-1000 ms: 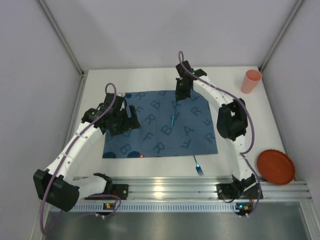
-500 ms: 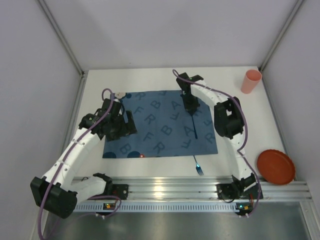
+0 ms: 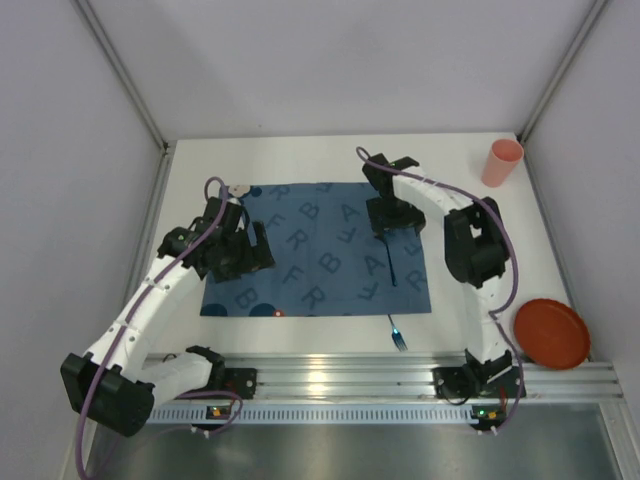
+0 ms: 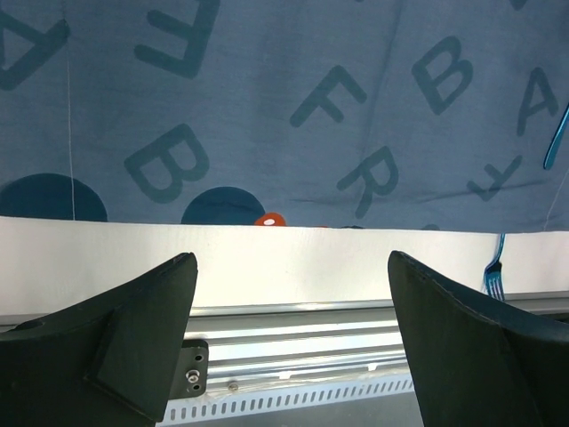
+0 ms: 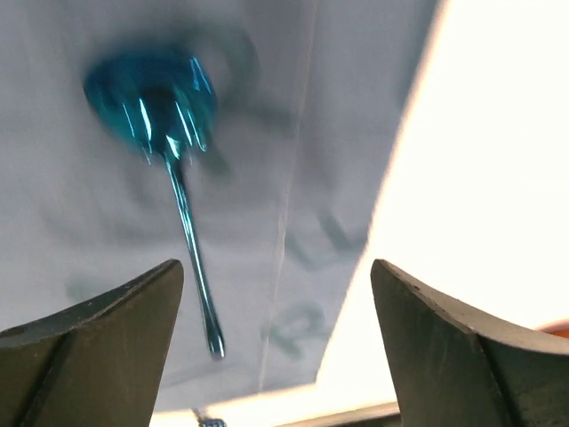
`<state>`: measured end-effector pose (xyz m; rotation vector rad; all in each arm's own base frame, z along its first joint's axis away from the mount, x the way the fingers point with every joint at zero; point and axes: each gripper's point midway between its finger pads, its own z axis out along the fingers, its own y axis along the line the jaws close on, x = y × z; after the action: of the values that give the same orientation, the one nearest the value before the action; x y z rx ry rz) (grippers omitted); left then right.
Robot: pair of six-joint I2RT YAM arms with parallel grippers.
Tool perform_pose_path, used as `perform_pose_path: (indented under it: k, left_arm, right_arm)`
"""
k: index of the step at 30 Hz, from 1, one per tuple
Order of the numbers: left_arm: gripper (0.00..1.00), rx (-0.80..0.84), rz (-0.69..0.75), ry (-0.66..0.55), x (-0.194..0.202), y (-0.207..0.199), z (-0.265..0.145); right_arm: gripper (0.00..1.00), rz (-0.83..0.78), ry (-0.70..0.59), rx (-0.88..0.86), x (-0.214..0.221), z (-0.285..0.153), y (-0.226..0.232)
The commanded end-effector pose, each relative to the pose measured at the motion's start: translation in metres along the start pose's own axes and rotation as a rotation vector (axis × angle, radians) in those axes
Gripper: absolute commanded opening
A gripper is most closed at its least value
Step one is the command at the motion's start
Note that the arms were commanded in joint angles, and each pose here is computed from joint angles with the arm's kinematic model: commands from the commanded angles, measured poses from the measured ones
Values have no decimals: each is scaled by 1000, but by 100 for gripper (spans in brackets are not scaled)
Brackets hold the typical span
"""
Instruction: Set the dinner table for one person
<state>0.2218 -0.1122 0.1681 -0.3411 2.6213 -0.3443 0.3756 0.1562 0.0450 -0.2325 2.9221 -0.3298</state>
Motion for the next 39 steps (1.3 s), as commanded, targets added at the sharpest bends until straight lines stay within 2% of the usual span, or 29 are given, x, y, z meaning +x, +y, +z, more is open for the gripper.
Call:
perform_pose_path:
  k: [1, 3, 4, 5, 7, 8, 10, 11, 12, 17, 21, 25, 33, 39]
  left_arm:
    - [93, 45, 10, 11, 6, -4, -1]
    - [93, 58, 15, 26, 12, -3, 2]
    - [93, 65, 16, 23, 13, -3, 3]
    - [93, 78, 20, 17, 13, -5, 4]
    - [93, 90, 25, 31, 19, -4, 8]
    - [93, 99, 32, 27, 20, -5, 8]
    - [93, 114, 36, 37, 24, -5, 11]
    - [93, 124, 39, 35, 24, -6, 10]
    - [93, 130, 43, 37, 26, -6, 11]
    - [93, 168, 77, 53, 30, -10, 7]
    - [93, 171, 94, 47, 30, -10, -1]
    - [93, 181, 99, 50, 34, -8, -9]
    - [93, 160, 103, 66, 43, 0, -19]
    - [93, 151, 101, 71, 46, 3, -21]
  right_arm:
    - [87, 78, -118, -38, 14, -68, -19]
    - [87, 126, -171, -99, 31, -99, -18]
    - [86, 123, -124, -165, 56, -92, -7]
    - [86, 137, -173, -235, 67, -112, -1]
    - [84, 188, -174, -389, 88, -121, 26]
    - [83, 175, -122, -391, 121, -106, 34]
    - [77, 249, -142, -474, 140, -116, 46]
    - [75, 240, -94, -468, 166, -102, 51]
    - [69, 282, -98, -493, 173, -105, 54]
    - [53, 261, -58, -485, 219, -86, 75]
    - [48, 277, -61, -452, 229, -71, 87]
    - [45, 275, -95, -416, 222, -60, 97]
    - [42, 284, -131, -286, 214, -42, 83]
    - [41, 282, -163, -269, 207, -45, 79]
